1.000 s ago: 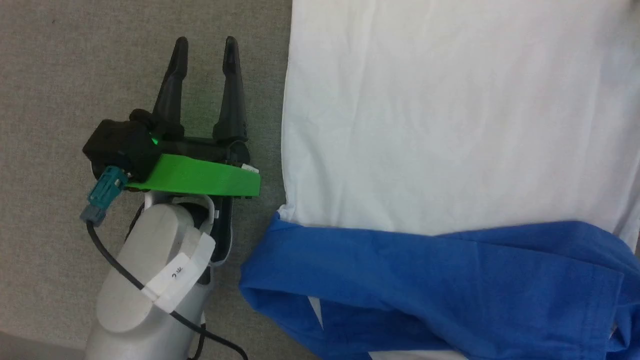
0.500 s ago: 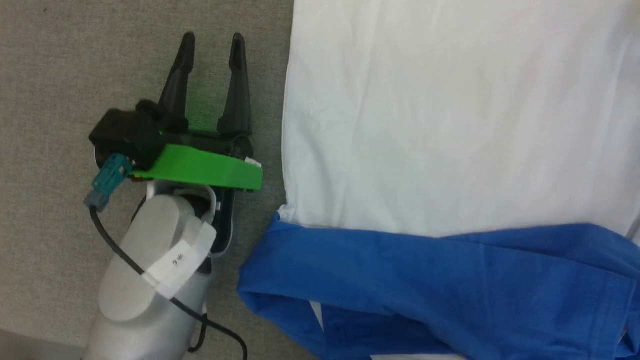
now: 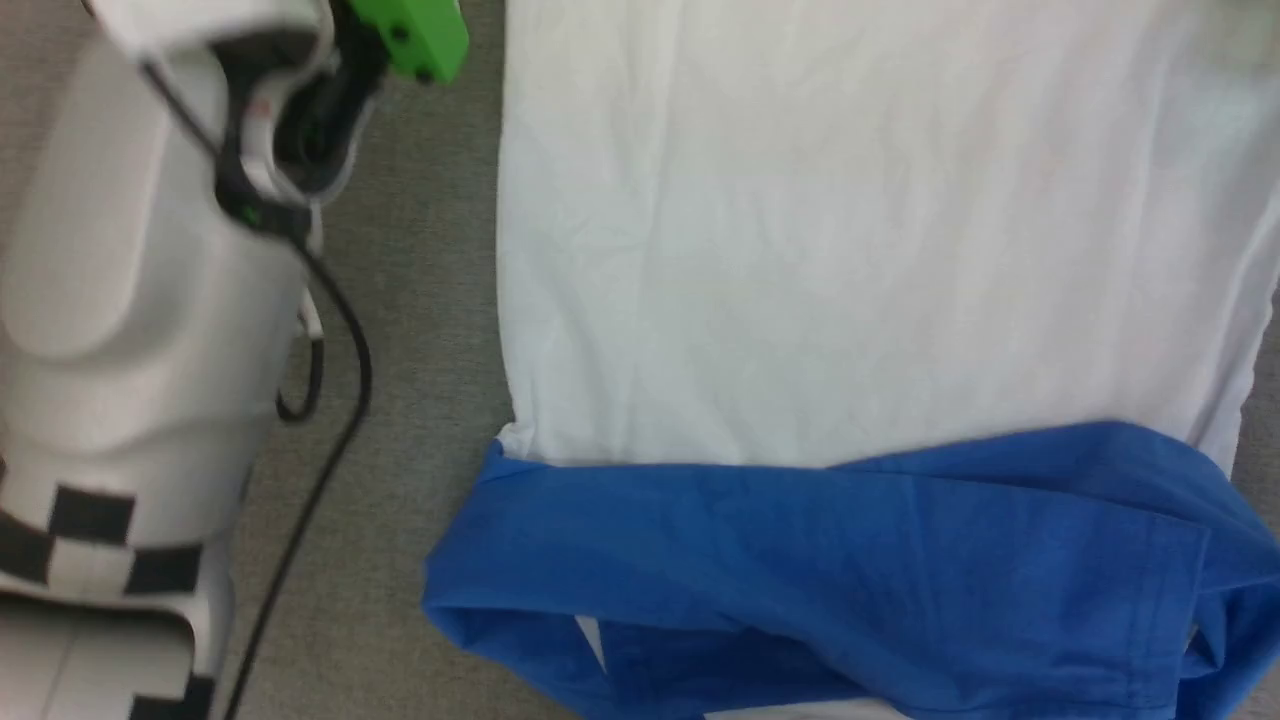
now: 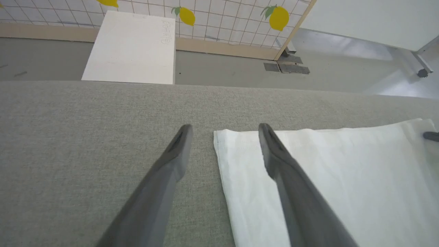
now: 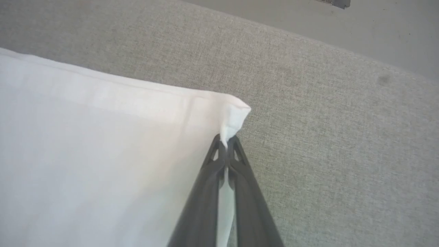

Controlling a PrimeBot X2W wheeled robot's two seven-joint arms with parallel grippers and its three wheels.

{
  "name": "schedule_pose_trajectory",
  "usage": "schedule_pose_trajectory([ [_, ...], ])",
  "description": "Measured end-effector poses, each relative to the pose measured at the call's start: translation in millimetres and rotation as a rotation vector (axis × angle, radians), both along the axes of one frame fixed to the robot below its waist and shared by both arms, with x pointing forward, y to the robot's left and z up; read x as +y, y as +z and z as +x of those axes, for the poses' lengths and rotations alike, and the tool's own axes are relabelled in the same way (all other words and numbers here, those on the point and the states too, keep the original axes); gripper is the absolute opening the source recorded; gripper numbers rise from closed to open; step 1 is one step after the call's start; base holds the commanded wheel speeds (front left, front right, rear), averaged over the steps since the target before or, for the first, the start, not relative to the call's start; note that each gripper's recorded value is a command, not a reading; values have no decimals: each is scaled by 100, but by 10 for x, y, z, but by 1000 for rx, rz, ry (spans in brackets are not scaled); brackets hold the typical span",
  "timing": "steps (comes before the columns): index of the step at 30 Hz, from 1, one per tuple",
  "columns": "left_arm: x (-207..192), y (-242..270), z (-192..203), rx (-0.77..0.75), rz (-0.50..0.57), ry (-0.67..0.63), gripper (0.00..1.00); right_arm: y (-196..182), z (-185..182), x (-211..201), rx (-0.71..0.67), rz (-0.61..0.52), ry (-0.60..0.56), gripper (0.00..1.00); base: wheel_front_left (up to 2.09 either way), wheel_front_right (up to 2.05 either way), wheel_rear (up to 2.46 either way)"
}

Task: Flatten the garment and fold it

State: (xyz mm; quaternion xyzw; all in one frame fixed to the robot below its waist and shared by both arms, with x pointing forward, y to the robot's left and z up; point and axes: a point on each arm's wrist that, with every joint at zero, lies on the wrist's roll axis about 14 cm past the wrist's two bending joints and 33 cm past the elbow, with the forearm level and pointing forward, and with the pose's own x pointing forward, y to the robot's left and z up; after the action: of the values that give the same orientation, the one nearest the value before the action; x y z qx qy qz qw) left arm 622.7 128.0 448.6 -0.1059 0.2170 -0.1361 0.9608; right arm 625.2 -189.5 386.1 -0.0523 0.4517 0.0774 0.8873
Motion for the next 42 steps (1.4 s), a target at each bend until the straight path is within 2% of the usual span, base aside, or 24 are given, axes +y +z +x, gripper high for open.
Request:
schedule_pose_trajectory([
  [5, -123, -260, 129, 228, 82, -48, 100, -15, -34, -5, -8, -2, 25, 0, 0, 0, 0],
  [11, -111, -734, 70, 475, 195, -47, 100, -87, -98, -86, 0, -13, 39, 0, 0, 0, 0],
  [14, -118, -816, 68, 533, 231, -54, 100, -125, -120, -140, 3, -20, 39, 0, 0, 0, 0],
  [18, -150, -899, 38, 580, 225, -64, 100, -162, -128, -177, 3, -21, 40, 0, 0, 0, 0],
  [19, -155, -900, 42, 580, 214, -62, 12, -167, -126, -183, 2, -21, 39, 0, 0, 0, 0],
  [20, -157, -896, 54, 568, 212, -62, 0, -170, -122, -186, 2, -19, 39, 0, 0, 0, 0],
  [22, -160, -879, 78, 538, 199, -61, 0, -169, -114, -193, -1, -19, 40, 0, 0, 0, 0],
  [28, -227, -683, 144, 394, 51, -36, 0, -75, -90, -245, -32, -21, 29, 0, 0, 0, 0],
  [34, -209, -197, 156, 239, -102, -16, 0, 197, -91, -224, -116, 13, 20, 0, 0, 0, 0],
  [42, -112, 383, -233, 82, -205, -30, 0, 657, -326, -209, -236, 81, 4, 0, 0, 0, 0],
])
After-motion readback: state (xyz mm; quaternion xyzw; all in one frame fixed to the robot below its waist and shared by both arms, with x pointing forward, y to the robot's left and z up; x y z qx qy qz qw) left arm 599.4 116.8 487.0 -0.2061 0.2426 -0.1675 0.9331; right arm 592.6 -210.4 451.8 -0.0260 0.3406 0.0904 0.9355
